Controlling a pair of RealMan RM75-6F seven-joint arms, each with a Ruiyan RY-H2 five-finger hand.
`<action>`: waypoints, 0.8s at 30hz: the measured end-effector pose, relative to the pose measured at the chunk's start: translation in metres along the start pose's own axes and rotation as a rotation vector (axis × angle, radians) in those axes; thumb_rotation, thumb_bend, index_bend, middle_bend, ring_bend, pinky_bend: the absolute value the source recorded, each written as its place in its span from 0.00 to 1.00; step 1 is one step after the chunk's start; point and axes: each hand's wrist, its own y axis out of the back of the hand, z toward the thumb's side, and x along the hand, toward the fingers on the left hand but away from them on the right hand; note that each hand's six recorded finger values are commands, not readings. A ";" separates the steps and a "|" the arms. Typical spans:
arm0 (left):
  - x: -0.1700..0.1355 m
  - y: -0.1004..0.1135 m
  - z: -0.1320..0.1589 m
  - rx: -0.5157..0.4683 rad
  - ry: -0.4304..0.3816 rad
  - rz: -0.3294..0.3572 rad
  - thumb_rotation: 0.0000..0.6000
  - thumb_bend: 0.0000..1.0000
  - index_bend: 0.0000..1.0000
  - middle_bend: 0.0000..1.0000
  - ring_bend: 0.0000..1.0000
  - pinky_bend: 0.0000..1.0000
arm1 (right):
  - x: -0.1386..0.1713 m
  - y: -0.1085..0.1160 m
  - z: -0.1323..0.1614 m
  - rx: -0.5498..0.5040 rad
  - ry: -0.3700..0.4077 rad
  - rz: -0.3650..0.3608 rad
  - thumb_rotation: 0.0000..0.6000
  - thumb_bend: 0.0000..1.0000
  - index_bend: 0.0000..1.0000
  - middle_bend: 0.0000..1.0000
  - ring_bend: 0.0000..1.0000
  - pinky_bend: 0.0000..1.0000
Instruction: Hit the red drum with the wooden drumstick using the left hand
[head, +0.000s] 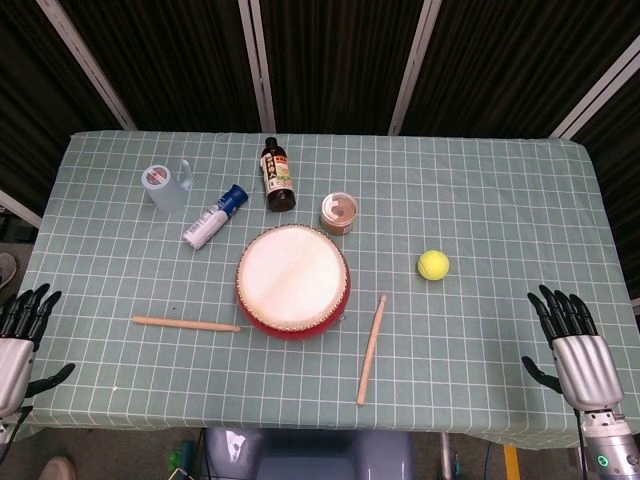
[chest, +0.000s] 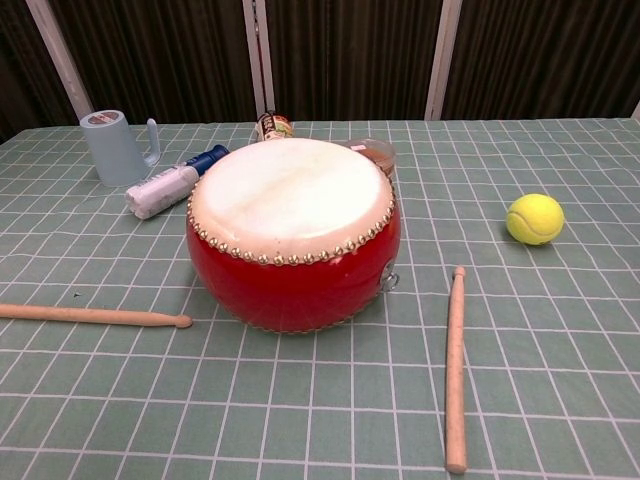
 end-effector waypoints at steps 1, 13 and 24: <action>0.000 0.000 0.000 -0.001 0.000 -0.002 1.00 0.01 0.00 0.00 0.00 0.00 | 0.000 0.000 0.000 0.000 -0.001 0.001 1.00 0.26 0.00 0.00 0.00 0.07; 0.013 -0.007 0.011 -0.018 -0.010 -0.059 1.00 0.05 0.05 0.40 0.38 0.43 | 0.003 0.000 -0.002 0.000 -0.006 -0.001 1.00 0.26 0.00 0.00 0.00 0.07; 0.073 -0.037 0.038 0.029 0.014 -0.168 1.00 0.21 0.38 1.00 1.00 0.91 | 0.002 0.000 -0.002 -0.014 -0.014 0.004 1.00 0.26 0.00 0.00 0.00 0.07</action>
